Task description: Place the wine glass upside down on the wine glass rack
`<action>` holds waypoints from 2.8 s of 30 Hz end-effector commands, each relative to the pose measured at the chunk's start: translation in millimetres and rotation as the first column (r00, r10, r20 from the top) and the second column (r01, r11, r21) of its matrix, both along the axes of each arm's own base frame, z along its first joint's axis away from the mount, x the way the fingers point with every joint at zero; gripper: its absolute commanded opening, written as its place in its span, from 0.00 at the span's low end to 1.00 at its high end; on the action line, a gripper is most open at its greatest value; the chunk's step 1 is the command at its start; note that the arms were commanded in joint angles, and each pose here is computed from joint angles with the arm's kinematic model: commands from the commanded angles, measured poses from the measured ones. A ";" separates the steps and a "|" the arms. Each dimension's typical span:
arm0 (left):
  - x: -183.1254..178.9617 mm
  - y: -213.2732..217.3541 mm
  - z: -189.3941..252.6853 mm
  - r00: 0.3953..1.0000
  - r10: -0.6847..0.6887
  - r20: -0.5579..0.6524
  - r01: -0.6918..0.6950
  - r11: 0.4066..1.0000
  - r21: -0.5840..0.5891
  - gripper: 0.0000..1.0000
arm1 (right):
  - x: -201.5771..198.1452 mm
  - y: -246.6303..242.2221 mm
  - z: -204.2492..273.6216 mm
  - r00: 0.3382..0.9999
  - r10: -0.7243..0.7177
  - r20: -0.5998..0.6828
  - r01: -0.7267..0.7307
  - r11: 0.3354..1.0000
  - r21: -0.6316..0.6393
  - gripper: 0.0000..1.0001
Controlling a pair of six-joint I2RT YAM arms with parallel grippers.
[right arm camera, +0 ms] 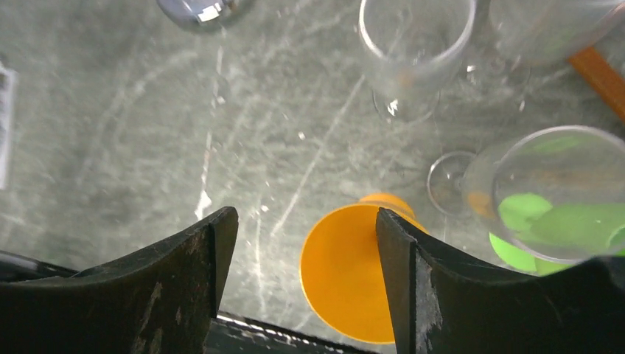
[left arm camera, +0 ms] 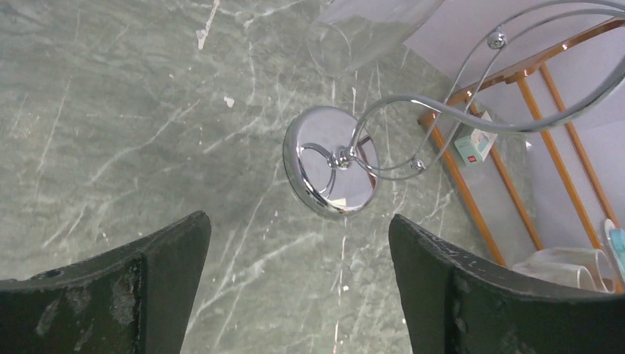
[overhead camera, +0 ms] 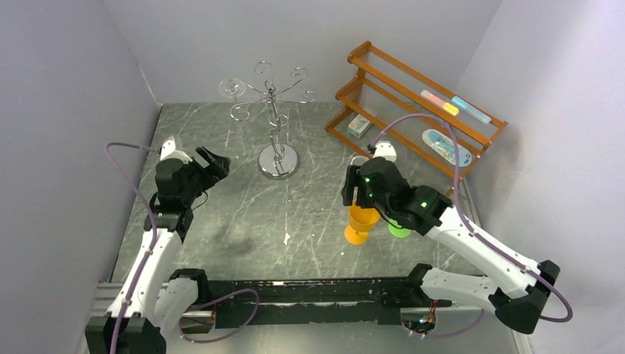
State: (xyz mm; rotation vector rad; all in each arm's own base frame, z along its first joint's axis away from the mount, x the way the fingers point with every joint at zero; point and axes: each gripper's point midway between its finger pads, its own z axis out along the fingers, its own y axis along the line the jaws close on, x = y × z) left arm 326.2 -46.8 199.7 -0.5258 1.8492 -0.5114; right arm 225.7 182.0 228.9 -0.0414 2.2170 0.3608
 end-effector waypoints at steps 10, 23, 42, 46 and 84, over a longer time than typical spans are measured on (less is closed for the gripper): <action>-29.4 2.1 4.9 1.000 -0.004 0.003 0.004 1.000 0.020 0.95 | -28.5 24.2 -93.5 0.961 0.104 -0.255 -0.147 0.977 -0.156 0.34; -33.9 -17.9 41.8 0.994 -0.086 0.067 0.091 0.994 -0.067 0.97 | -19.5 100.2 -24.8 0.947 0.320 -0.022 -0.316 0.944 0.096 0.00; -81.7 -79.6 57.6 0.967 -0.241 -0.084 0.121 0.723 -0.680 0.97 | -12.7 166.8 93.1 0.694 0.225 0.684 -0.623 0.665 0.413 0.00; -89.3 -78.0 56.2 0.964 -0.224 -0.142 0.062 0.710 -0.701 0.97 | -24.0 177.1 97.2 0.659 0.216 0.721 -0.666 0.612 0.426 0.00; -125.4 -29.1 106.1 0.994 0.111 0.013 -0.062 0.645 -0.762 0.97 | -75.3 251.8 117.2 0.462 0.117 0.879 -0.702 0.654 0.282 0.00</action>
